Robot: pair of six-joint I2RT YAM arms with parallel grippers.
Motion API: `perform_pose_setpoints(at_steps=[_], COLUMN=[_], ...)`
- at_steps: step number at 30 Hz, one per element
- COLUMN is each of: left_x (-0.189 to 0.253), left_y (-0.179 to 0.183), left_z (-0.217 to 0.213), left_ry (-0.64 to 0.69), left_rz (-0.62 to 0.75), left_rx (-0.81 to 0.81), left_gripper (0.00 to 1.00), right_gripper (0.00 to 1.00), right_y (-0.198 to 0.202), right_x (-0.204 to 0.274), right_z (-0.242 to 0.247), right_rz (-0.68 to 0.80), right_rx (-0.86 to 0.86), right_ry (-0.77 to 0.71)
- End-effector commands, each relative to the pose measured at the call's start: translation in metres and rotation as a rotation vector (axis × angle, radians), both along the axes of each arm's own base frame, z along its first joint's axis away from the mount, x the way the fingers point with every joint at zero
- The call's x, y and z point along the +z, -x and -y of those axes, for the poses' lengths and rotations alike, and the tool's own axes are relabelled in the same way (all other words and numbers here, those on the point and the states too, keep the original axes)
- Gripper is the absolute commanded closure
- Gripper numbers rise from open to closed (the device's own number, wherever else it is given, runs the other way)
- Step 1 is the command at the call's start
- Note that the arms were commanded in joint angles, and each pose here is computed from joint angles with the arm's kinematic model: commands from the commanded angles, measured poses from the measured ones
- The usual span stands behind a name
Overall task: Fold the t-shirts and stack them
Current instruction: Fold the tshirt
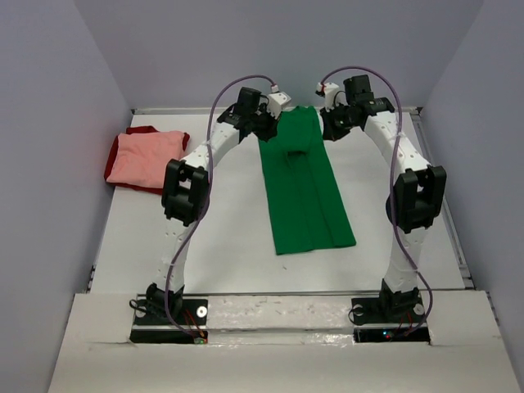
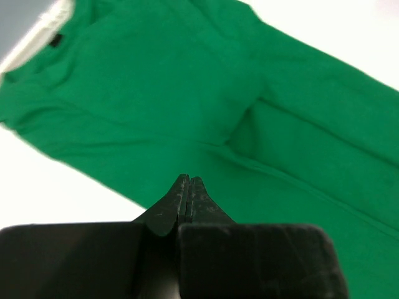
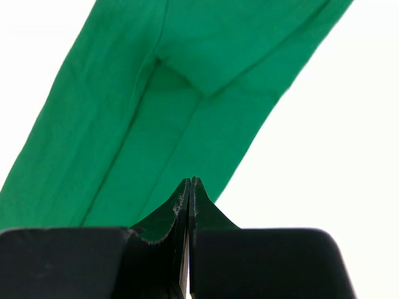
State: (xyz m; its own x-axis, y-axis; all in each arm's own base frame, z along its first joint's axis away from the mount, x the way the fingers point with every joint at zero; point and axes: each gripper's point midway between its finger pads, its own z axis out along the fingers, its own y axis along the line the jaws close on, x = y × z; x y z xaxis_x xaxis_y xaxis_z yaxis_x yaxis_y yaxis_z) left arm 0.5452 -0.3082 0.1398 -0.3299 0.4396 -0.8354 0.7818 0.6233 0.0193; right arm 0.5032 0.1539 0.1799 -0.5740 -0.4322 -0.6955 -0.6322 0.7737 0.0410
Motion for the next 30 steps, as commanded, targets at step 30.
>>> perform_pose_setpoints(at_steps=[30], left_x=[-0.094], left_y=[-0.042], left_z=[-0.01], left_ry=[-0.022], left_rz=[-0.152], left_rx=[0.083], left_gripper=[1.0], right_gripper=[1.0], right_y=[0.073], right_x=[-0.108], right_z=[0.004], right_rz=[-0.345], right_rx=[0.032], right_ry=[0.034])
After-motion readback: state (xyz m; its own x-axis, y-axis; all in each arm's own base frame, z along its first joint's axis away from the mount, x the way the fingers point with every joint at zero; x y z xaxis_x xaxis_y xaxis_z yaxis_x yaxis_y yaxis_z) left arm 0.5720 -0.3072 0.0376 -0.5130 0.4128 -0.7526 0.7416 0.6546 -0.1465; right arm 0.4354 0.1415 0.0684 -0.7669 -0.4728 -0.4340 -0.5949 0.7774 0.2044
